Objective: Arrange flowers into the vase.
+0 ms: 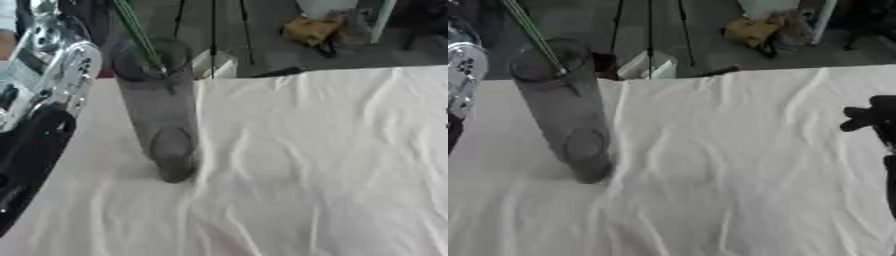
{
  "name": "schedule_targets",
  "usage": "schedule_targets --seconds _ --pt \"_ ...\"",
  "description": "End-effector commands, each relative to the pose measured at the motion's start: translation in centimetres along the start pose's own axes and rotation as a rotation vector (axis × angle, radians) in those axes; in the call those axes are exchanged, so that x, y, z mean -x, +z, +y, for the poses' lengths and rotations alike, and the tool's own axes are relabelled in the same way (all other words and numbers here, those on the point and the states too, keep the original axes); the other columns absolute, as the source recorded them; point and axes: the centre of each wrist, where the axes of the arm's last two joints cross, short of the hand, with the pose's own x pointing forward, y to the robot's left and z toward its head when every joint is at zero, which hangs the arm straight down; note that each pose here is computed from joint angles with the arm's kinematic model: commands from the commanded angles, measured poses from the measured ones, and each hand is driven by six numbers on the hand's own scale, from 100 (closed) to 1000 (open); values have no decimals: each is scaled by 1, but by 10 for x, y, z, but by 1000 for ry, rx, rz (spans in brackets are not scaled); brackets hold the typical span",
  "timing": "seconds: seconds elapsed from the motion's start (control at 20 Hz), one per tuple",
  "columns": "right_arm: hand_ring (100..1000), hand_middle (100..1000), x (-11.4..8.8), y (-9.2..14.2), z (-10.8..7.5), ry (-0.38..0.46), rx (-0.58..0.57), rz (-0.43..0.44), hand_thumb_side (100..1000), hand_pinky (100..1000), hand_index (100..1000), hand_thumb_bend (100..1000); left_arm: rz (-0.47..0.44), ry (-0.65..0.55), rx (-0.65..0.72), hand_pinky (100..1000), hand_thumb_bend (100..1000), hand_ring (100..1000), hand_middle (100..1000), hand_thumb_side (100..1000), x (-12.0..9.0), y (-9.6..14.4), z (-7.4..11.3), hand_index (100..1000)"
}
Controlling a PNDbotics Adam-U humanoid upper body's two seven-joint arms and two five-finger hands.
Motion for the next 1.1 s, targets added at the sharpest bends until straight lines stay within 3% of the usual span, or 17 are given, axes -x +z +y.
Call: schedule_targets --seconds 0.05,0.6,0.8,0.95,1.1 --pt "534 521 -6 -6 -2 15 -7 -32 1000 747 706 100 -36 -43 14 100 231 100 100 930 -5 -3 2 174" --pt "533 520 -6 -5 -3 19 -5 -31 1000 747 706 100 -92 -195 -16 100 196 100 100 931 4 -3 12 202" --pt "533 520 -6 -5 -3 21 -3 -29 1000 747 706 100 -120 -261 -17 100 189 100 100 937 7 -1 16 253" --pt "533 520 -6 -5 -3 21 0 -28 1000 747 706 100 -131 -302 -22 100 180 100 158 959 11 0 18 310" --pt "533 520 -6 -4 -3 22 2 -28 1000 747 706 100 -143 -343 -26 112 178 189 255 951 14 1 19 364"
